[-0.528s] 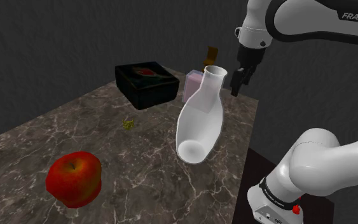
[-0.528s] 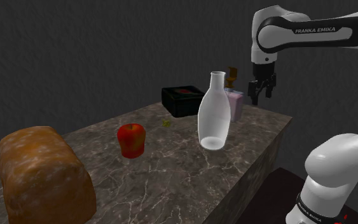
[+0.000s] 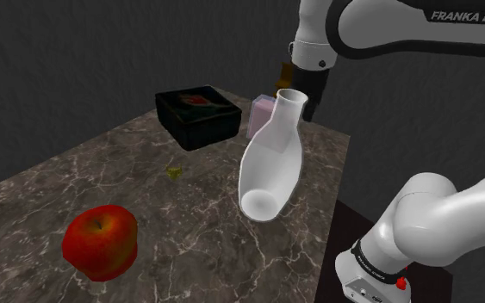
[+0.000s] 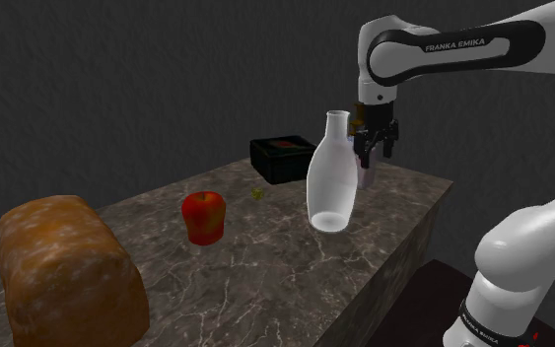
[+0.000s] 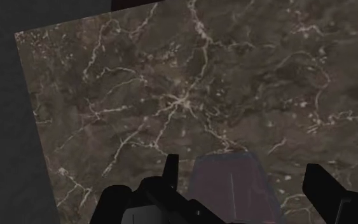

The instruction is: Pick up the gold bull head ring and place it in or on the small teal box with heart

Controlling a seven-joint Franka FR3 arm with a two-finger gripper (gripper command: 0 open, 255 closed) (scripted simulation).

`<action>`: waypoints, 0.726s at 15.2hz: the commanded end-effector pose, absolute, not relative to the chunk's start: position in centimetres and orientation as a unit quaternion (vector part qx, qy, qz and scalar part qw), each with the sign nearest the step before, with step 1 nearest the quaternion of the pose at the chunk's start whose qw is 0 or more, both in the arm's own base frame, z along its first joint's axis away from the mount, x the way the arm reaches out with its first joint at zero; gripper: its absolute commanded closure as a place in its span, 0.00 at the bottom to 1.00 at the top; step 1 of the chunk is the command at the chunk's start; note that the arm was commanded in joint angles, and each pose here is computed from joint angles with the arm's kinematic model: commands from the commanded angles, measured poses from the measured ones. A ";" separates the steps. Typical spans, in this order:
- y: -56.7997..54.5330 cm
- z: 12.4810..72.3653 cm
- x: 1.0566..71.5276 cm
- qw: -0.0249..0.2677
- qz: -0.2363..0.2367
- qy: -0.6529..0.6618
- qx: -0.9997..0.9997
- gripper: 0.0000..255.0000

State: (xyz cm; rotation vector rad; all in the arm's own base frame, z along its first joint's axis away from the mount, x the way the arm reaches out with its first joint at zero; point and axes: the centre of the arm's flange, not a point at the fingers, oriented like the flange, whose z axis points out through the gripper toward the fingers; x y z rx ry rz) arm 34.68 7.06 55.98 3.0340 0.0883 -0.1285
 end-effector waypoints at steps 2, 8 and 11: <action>10.0 55.4 36.5 0.042 -0.047 0.031 0.998 0.00; 16.6 54.4 40.2 0.023 -0.057 0.036 0.997 0.00; 19.9 53.9 42.0 0.013 -0.062 0.038 0.997 0.00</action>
